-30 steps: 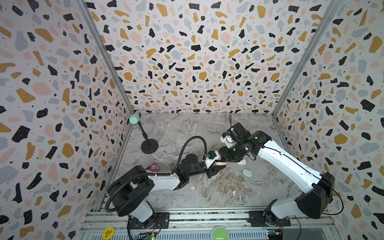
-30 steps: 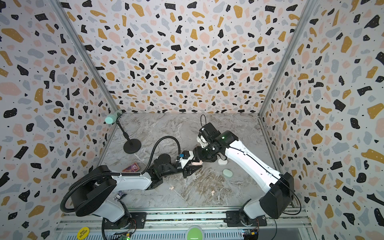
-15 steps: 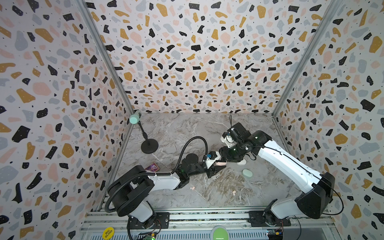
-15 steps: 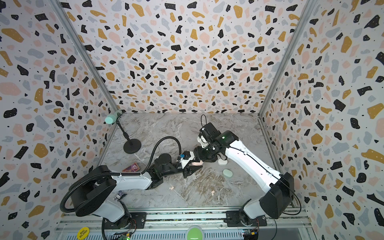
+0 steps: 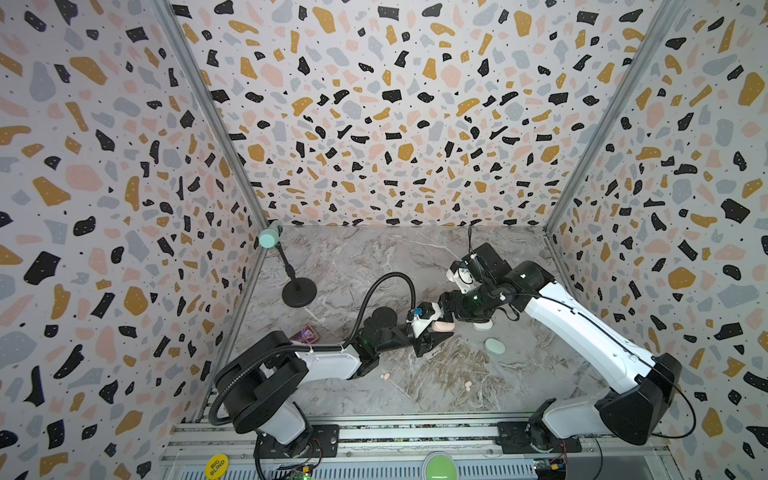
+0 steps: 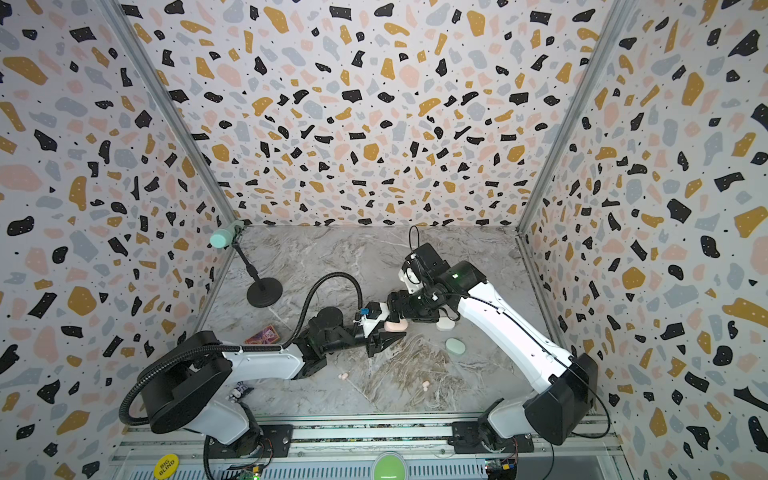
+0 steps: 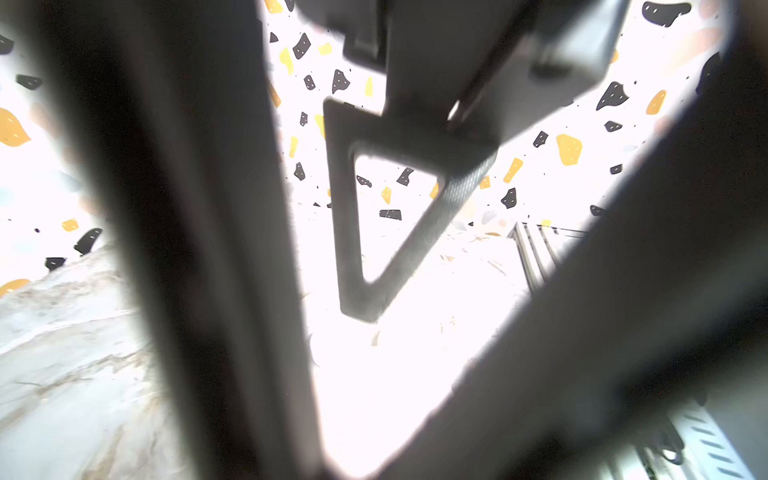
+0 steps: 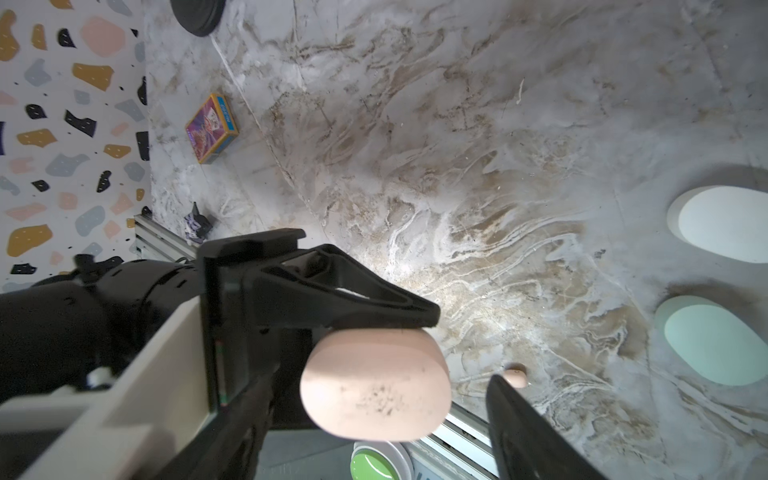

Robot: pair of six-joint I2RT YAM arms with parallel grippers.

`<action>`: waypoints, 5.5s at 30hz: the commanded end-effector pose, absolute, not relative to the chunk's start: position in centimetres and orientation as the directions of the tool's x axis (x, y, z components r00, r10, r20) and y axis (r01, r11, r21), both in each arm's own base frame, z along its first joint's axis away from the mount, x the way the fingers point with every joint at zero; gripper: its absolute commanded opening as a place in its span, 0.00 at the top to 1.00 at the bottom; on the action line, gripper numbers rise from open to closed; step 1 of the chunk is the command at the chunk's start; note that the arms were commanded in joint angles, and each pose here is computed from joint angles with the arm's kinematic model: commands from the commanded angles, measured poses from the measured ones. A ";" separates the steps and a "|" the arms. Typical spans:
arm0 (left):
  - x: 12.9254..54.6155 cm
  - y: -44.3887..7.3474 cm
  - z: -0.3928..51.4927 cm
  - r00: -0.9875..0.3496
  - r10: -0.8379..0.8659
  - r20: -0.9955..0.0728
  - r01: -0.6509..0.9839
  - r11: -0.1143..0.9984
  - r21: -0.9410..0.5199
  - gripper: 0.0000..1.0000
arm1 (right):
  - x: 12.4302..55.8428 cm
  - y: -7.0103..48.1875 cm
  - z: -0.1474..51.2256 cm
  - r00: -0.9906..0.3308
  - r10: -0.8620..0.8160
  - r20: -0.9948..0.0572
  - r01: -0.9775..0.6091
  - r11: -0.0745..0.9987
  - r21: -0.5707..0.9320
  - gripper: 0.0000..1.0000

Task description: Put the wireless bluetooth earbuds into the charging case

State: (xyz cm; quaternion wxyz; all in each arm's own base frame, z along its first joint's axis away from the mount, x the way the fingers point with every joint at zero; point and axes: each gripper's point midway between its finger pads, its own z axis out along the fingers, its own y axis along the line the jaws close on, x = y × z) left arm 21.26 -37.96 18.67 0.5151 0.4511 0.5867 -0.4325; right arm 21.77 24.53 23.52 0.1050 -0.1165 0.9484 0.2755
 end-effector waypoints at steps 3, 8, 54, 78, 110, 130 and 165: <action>19.8 -37.8 20.4 -0.071 0.020 -0.997 0.984 0.167 -0.066 0.70 | 21.4 23.5 26.7 -0.915 -0.158 -0.371 -0.346 0.780 0.522 0.17; 18.9 -37.7 21.0 -0.082 0.024 -0.996 0.989 0.126 -0.078 0.70 | 21.1 23.4 26.9 -0.884 -0.197 -0.423 -0.410 0.762 0.501 0.17; 17.6 -37.2 22.3 -0.087 0.027 -0.996 0.993 0.081 -0.085 0.75 | 21.9 22.5 25.4 -0.829 -0.264 -0.494 -0.424 0.872 0.244 0.23; 17.1 -36.1 23.8 -0.151 -0.118 -0.981 0.984 0.076 -0.160 0.90 | 21.5 22.4 31.8 -0.831 -0.090 -0.549 -0.425 0.740 0.521 0.16; 19.0 -32.8 25.1 -0.071 -0.108 -0.992 0.956 0.277 -0.099 0.92 | 12.3 16.6 5.8 -0.930 0.367 -0.026 0.324 0.849 0.418 0.39; 18.9 -32.3 24.7 -0.058 -0.097 -0.994 0.952 0.293 -0.084 0.92 | 12.7 16.8 2.8 -0.906 0.423 0.008 0.402 0.856 0.326 0.55; 18.9 -31.7 24.6 -0.052 -0.104 -0.993 0.947 0.311 -0.083 0.93 | 12.5 16.1 1.4 -0.959 0.281 0.025 0.282 0.949 0.140 0.75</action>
